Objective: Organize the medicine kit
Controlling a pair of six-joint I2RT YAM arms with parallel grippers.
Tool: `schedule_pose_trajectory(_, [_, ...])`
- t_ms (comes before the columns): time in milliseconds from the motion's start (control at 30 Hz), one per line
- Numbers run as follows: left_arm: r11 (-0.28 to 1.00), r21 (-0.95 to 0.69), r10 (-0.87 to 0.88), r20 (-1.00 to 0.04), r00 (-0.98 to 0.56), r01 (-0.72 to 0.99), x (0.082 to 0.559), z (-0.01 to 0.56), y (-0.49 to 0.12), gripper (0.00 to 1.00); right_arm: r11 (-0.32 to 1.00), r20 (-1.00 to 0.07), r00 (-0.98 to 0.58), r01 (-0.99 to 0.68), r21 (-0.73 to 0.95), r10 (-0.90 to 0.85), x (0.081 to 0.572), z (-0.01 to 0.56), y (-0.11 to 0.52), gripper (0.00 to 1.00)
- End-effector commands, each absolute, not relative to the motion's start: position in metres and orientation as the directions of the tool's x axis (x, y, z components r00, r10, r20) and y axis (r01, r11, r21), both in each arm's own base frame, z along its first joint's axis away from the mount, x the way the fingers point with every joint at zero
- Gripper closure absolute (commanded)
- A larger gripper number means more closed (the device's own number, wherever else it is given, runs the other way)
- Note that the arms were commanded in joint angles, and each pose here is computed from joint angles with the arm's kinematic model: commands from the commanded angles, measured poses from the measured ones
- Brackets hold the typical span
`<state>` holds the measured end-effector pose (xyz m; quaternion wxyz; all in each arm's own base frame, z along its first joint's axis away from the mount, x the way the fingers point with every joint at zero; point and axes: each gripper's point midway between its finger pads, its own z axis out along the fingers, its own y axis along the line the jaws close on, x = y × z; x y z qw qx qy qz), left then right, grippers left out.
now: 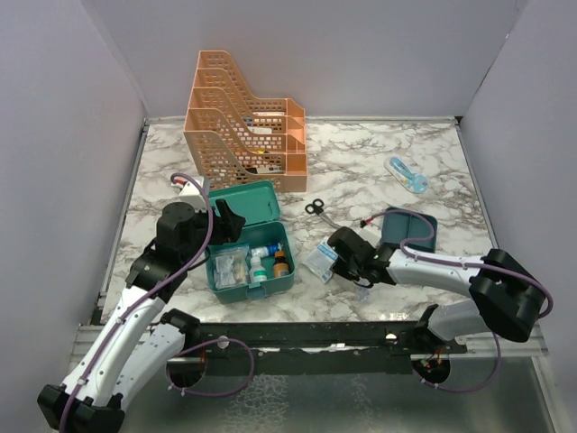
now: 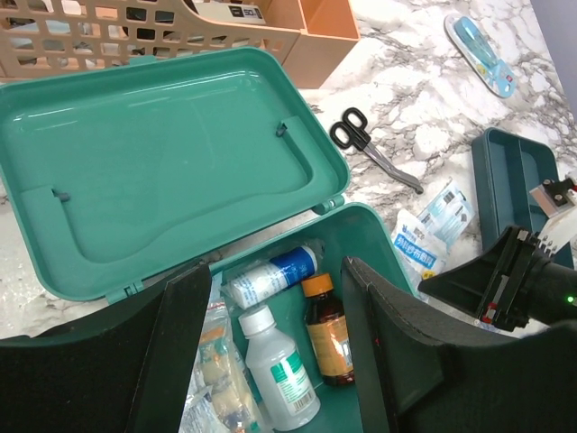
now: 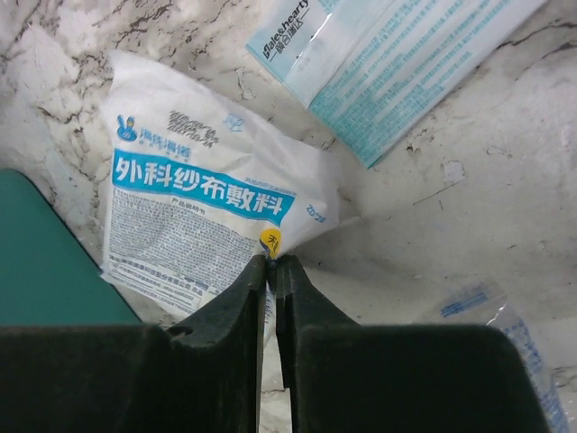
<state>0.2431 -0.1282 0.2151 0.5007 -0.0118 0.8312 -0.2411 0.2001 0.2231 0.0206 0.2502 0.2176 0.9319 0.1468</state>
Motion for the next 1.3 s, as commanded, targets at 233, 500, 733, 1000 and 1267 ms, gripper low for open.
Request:
schedule_pose_trajectory(233, [0.893,-0.399,-0.287,-0.862,-0.418,0.209,0.245,0.229,-0.117,0.37,0.904,-0.593,-0.701,0.182,0.387,0.396,0.227,0.086,0.212,0.99])
schedule_pose_trajectory(500, [0.896,-0.401,-0.312,-0.874,-0.372,0.191,0.243,0.246,-0.109,0.37,0.911,-0.741,-0.578,0.012,0.411,0.342,0.244,0.172,0.208,0.99])
schedule_pose_trajectory(733, [0.894,-0.418,-0.342,-0.87,-0.355,0.163,0.24,0.251,-0.104,0.37,0.881,-0.833,-0.495,-0.243,0.405,0.247,0.244,0.238,0.227,0.99])
schedule_pose_trajectory(1000, [0.897,-0.44,-0.403,-0.841,-0.362,0.023,0.242,0.237,-0.087,0.37,0.615,-0.836,-0.548,-0.649,0.448,0.029,0.212,0.269,0.316,0.99])
schedule_pose_trajectory(1267, [0.895,-0.437,-0.445,-0.861,-0.247,-0.088,0.238,0.255,-0.057,0.36,0.451,-0.786,-0.607,-0.737,0.502,-0.118,0.204,0.247,0.397,0.99])
